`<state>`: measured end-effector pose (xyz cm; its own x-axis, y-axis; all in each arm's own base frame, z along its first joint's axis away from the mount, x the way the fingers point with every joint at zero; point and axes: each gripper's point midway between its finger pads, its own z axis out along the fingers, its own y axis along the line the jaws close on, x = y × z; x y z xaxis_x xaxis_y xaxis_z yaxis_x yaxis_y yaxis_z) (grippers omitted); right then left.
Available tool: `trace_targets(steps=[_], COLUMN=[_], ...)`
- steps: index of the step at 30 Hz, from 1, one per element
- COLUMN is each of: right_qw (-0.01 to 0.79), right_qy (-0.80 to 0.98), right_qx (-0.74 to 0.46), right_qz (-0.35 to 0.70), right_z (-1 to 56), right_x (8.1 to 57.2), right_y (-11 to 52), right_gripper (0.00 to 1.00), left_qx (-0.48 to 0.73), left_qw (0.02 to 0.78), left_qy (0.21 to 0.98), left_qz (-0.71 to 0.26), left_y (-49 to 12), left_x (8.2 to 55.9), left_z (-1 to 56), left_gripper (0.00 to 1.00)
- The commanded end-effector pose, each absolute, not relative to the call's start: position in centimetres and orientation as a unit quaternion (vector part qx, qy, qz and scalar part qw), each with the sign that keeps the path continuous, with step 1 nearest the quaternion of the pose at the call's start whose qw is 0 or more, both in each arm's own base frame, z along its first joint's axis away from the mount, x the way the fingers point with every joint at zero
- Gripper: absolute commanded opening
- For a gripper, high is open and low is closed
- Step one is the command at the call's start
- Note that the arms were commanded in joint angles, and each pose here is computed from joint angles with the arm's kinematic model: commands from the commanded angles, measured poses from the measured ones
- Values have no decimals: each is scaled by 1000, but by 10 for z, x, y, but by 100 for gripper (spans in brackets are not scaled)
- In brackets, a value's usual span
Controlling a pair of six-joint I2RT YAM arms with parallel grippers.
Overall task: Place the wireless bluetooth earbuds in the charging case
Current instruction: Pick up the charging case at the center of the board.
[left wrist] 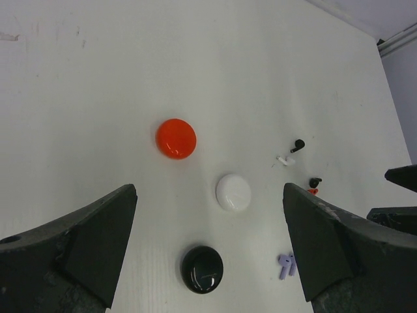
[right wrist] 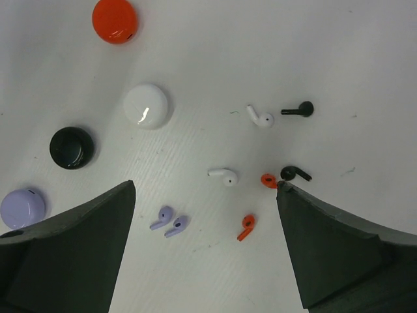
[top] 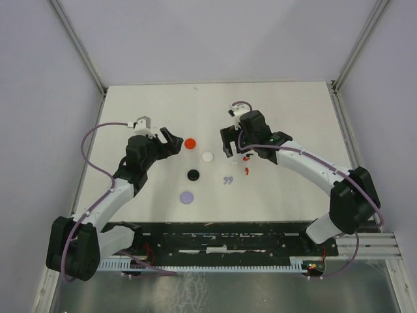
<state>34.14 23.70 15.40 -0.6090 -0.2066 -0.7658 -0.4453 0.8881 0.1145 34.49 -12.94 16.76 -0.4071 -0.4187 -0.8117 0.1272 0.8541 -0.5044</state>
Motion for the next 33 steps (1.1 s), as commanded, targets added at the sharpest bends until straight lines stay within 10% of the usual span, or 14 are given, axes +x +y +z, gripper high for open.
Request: trace_targets(steps=[1,33], right_qw=[432,404], right_qy=[864,820], right_qx=[-221,-359], right_qz=[131,186], right_z=[173,129], right_x=[353,399], right_y=[269,403], right_gripper=[97,99], left_qx=[-85,-157], left_qw=[552,557], left_qy=[797,801], left_qz=[-230,-153], left_y=[-123,-81], left_x=[348,337], left_z=[179,174], left_gripper=[99,97])
